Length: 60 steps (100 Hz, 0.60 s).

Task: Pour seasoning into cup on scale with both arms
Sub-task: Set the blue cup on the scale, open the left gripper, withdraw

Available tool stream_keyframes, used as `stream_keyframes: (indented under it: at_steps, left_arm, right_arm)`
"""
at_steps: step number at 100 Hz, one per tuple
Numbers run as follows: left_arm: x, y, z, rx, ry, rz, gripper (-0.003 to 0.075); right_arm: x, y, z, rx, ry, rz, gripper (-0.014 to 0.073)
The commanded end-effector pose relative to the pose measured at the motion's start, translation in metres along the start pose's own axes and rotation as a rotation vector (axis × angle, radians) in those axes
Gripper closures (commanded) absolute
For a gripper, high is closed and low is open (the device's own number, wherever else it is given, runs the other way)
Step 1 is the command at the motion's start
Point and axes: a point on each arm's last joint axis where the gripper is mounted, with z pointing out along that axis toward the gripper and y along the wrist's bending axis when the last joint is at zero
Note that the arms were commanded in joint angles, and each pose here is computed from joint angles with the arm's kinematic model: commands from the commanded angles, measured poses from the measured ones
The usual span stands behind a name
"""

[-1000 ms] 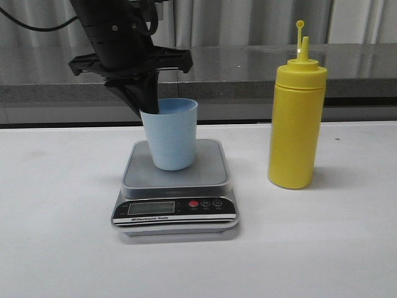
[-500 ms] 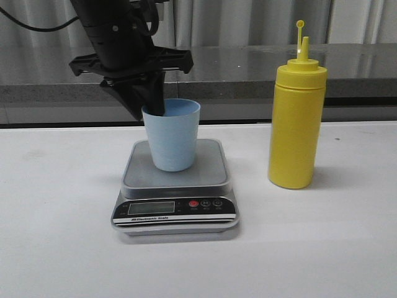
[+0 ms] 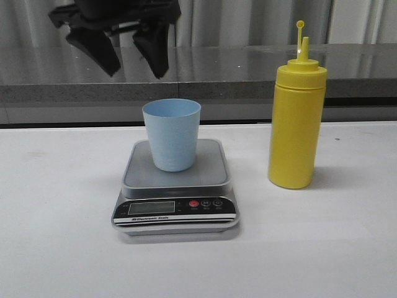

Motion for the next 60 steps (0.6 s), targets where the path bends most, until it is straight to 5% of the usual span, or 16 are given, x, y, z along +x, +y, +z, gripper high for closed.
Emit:
stream_keyframes:
  at_steps: [1,29,60]
  left_arm:
    - [-0.011,0.003,-0.053,-0.029,-0.179,-0.003,0.0184]
    - [0.024,0.034,-0.123,-0.076,-0.419,-0.079,0.0184]
    - [0.117,0.065,-0.179,-0.146,-0.64,-0.146,0.0184]
  right_arm:
    - [-0.015,0.0,-0.003,0.002,-0.115,-0.015,0.0661]
    - [-0.015,0.0,-0.003,0.002,-0.115,-0.015,0.0661]
    - [-0.015,0.0,-0.003,0.002,-0.115,-0.015,0.0661]
